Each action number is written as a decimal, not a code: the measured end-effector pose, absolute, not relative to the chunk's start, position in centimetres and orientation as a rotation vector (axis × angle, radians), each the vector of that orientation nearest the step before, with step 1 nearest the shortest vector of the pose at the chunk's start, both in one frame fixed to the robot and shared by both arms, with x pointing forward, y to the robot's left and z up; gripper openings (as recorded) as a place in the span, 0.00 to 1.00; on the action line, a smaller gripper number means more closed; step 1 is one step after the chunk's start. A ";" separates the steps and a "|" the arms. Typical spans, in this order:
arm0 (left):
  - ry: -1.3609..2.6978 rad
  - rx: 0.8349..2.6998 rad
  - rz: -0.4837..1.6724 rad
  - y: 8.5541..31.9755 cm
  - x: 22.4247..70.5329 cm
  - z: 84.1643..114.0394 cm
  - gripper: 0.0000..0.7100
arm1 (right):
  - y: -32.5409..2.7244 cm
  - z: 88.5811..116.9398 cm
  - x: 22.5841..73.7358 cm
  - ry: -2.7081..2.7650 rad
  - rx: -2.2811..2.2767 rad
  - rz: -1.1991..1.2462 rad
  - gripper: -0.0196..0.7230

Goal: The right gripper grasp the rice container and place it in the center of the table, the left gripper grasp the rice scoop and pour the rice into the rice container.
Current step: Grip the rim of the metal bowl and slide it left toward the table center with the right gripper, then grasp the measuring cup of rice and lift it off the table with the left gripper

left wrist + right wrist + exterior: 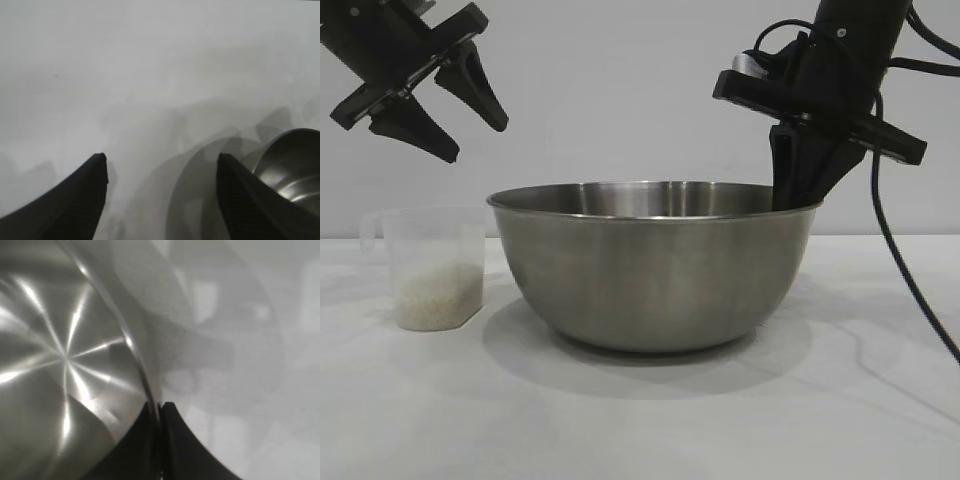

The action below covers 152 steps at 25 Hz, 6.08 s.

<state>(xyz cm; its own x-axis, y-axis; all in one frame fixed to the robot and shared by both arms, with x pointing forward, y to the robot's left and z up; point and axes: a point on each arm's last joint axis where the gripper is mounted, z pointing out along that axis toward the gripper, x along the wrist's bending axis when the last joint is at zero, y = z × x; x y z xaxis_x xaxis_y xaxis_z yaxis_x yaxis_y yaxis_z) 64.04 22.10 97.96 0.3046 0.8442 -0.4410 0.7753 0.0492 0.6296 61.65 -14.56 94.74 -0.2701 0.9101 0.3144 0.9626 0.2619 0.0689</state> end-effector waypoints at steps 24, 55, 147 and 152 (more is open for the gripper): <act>1.473 1.723 0.102 22.1 64.0 98.0 0.65 | -23.3 107.1 63.6 -2.486 -2.104 -0.387 0.71; 1.473 1.723 0.102 22.1 64.0 98.0 0.65 | -28.2 117.3 31.9 -2.615 -2.206 -1.106 0.71; 1.554 2.021 0.475 26.6 50.7 113.9 0.65 | -29.4 104.3 22.8 -2.606 -2.194 -1.534 0.71; 1.589 2.023 0.366 26.3 49.6 112.2 0.65 | -29.4 104.3 22.8 -2.606 -2.194 -1.534 0.71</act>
<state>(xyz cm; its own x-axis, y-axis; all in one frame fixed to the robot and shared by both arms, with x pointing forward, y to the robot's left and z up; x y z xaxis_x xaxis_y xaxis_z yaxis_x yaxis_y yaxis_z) 49.59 26.27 112.18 0.2691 0.9565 -0.1126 0.8108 -0.1619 0.5625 22.79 -29.39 104.30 -0.1979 0.9790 0.0500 0.5187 0.0613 0.8528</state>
